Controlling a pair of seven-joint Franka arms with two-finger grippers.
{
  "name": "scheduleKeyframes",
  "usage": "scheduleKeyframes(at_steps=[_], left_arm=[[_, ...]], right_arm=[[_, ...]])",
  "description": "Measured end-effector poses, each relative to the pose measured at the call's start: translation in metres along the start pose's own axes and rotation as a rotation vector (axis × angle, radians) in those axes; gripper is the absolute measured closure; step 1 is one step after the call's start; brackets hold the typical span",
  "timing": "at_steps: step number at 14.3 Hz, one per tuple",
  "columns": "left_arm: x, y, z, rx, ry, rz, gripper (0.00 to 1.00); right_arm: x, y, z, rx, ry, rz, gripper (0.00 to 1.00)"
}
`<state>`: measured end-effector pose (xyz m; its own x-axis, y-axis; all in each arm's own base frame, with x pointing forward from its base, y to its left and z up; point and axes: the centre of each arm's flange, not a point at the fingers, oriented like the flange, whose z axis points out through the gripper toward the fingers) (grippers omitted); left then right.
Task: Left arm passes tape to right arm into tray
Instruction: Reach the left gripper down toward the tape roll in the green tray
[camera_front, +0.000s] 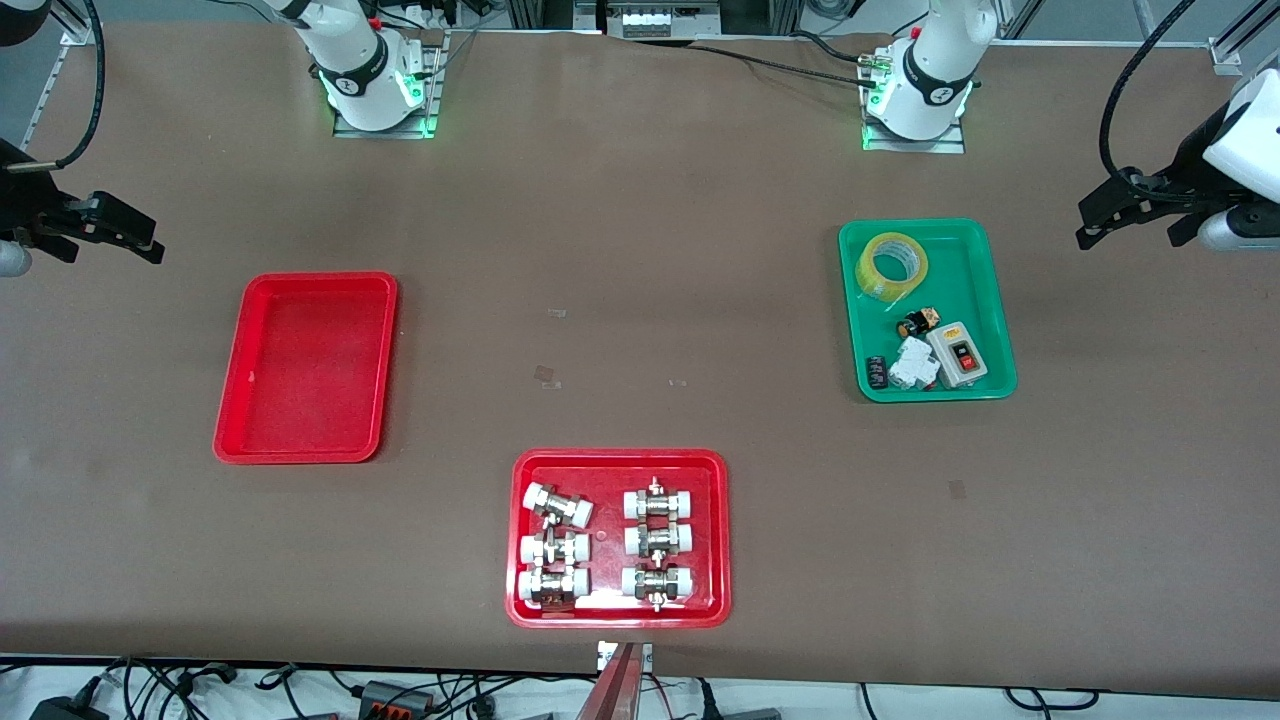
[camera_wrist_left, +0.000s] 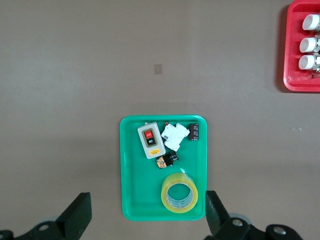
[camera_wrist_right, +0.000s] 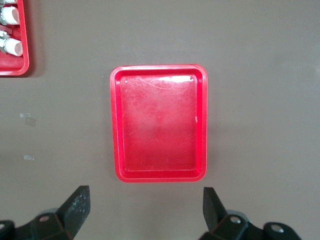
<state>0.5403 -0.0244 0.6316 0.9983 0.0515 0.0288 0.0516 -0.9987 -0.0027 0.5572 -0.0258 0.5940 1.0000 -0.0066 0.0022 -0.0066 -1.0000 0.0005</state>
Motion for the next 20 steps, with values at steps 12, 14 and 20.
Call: scheduleKeyframes(at_steps=[12,14,20], left_arm=[[-0.016,-0.026,0.037,0.002,-0.248,0.071,0.0],[-0.02,-0.024,0.082,0.001,-0.357,0.072,0.0],[-0.061,0.01,0.274,-0.01,-0.463,0.019,0.0]], right_arm=[[0.0,0.0,0.0,0.0,0.0,0.0,0.0],[0.0,0.0,0.0,0.0,-0.001,0.0,0.0],[0.0,0.0,0.001,0.0,-0.001,0.0,0.0]])
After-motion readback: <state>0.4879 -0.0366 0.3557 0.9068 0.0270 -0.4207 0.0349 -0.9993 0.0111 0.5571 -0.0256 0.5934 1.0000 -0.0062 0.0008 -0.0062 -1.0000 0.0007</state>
